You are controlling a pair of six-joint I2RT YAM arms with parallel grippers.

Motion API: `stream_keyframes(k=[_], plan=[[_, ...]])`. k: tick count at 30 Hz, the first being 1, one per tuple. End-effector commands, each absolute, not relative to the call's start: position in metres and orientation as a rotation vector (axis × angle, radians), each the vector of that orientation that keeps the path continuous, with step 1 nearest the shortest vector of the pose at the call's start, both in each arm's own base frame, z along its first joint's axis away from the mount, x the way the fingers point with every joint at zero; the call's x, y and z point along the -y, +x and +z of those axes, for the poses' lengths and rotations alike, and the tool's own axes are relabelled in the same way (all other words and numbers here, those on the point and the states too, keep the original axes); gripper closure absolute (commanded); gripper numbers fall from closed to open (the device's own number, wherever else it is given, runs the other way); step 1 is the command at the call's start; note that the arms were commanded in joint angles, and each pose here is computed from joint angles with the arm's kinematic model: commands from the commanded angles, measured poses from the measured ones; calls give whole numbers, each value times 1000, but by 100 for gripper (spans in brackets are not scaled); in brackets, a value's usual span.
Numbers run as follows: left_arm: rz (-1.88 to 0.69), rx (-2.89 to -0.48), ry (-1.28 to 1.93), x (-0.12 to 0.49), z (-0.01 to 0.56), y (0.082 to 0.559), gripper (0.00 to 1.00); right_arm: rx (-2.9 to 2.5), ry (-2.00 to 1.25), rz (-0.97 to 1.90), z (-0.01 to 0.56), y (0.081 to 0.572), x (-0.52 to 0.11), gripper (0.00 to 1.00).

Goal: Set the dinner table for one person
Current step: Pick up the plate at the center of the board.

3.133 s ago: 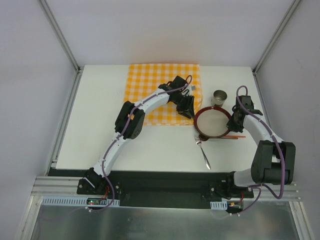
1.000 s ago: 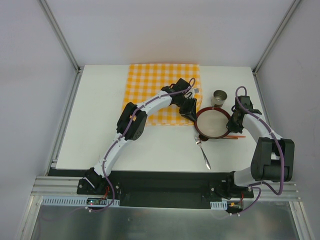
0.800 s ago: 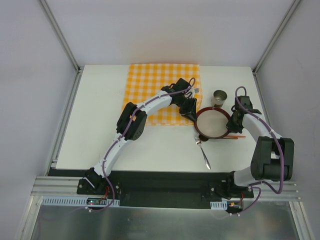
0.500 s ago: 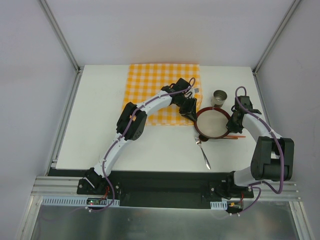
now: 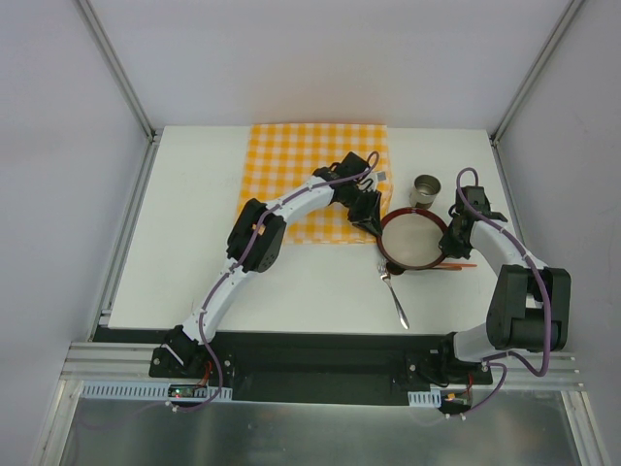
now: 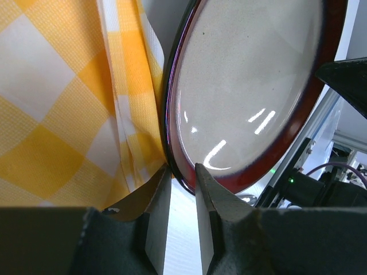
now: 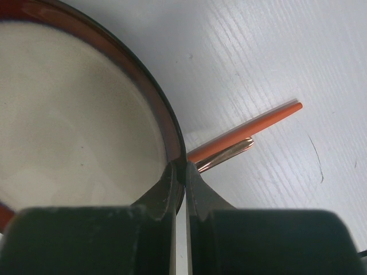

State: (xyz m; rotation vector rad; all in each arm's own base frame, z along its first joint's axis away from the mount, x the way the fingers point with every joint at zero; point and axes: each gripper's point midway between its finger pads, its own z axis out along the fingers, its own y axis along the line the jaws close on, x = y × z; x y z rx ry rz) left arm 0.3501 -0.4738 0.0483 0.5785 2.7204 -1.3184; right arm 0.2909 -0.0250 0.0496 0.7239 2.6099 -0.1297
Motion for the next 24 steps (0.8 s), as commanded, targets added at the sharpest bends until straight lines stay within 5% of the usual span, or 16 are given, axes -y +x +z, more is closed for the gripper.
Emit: stream_keyframes(k=[1, 18, 21, 24], plan=[[-1451, -2638, 621, 492, 71, 347, 78, -2624, 677, -138, 55, 283, 24, 99], [-1520, -2658, 579, 500, 41, 347, 75, -2633, 659, -164, 58, 277, 26, 99], [-1524, -2676, 574, 499, 34, 344, 98, -2636, 656, -169, 57, 280, 25, 99], [-1503, -2683, 562, 496, 30, 346, 100, -2635, 654, -166, 57, 282, 23, 99]])
